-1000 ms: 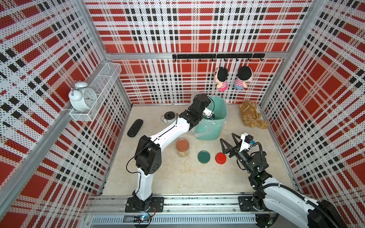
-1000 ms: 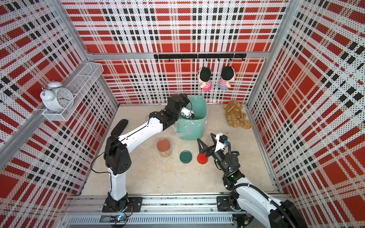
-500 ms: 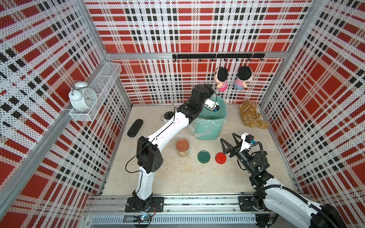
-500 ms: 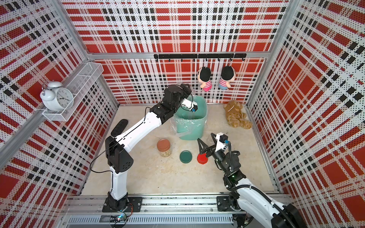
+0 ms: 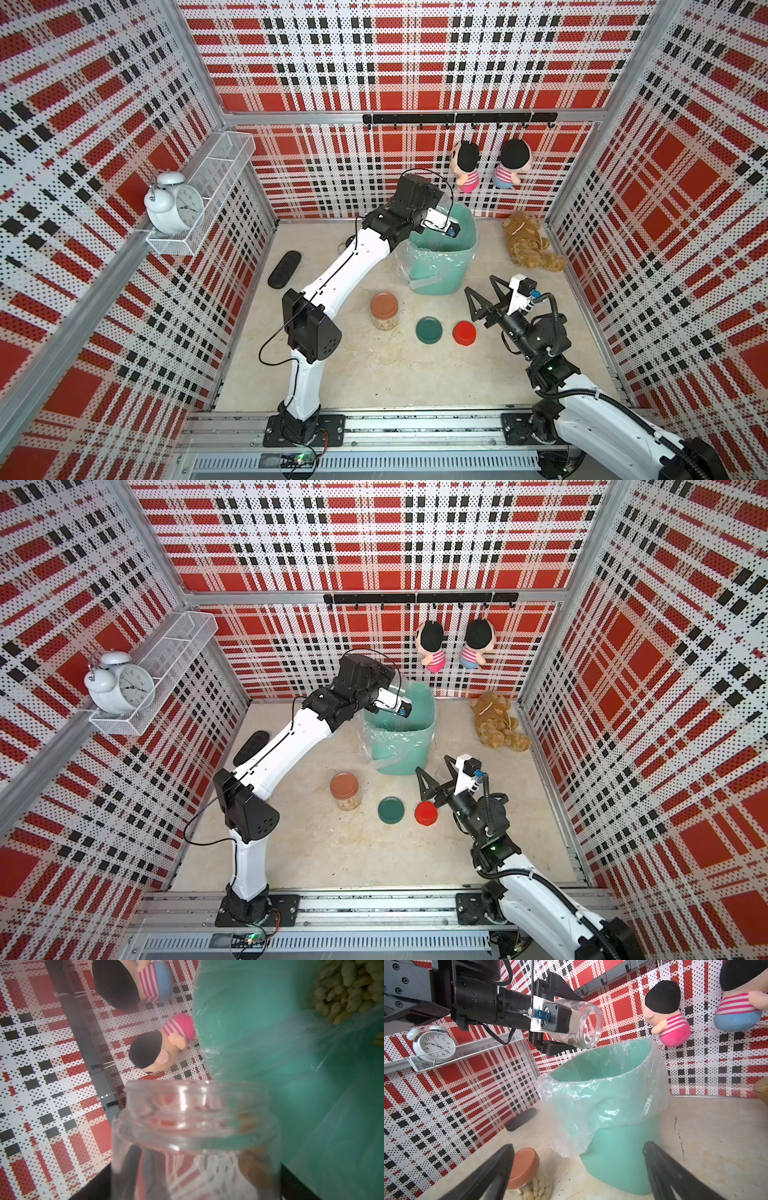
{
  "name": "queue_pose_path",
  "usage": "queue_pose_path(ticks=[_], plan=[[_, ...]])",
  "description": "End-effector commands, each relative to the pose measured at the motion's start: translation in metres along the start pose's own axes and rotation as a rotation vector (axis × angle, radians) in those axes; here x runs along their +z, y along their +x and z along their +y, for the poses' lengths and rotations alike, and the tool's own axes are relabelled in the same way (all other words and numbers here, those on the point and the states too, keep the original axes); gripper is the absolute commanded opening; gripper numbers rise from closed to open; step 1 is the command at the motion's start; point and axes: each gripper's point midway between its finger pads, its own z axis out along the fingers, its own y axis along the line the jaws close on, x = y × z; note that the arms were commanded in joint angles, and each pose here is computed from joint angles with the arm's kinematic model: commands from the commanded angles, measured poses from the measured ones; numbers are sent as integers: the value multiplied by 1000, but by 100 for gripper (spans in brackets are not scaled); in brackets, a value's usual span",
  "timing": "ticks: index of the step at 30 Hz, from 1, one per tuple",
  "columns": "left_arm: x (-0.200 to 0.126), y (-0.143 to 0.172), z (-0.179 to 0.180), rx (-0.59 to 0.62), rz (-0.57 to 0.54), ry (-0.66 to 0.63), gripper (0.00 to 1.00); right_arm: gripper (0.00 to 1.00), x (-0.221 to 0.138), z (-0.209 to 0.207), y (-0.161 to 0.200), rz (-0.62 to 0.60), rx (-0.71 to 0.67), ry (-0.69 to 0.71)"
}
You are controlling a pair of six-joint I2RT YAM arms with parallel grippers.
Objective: Empty moldy peanuts from jars
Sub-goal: Pour the moldy peanuts from the jar into the trash bin.
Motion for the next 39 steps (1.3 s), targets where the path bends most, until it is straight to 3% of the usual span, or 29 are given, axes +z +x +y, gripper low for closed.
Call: queue_pose_path(ticks=[1,5,10,19,22,27,29,36,39], plan=[[-12,0,12,-56,-11,-16,0,100,3,0,-10,-13,-8,3],[-9,10,1,13,138,15,0,100,4,-3,-17,-18,-3,9],[-22,34,33,-1,265,-92,0,100,3,-8,-22,-29,14,10],[-53,57,48,59,393,-121,0,100,5,-8,-13,-27,52,-10],[-50,71,32,113,483,-78,0,100,5,-8,-12,-29,60,-18],[-29,64,-36,254,459,46,0,100,0,-10,-13,-37,52,-3],[-26,68,-41,267,487,65,0,100,-1,-10,-14,-38,42,2],[-42,64,37,225,471,-108,0,100,0,-10,-15,-41,42,2],[-48,62,53,236,481,-139,0,100,2,-9,-12,-40,63,-12]])
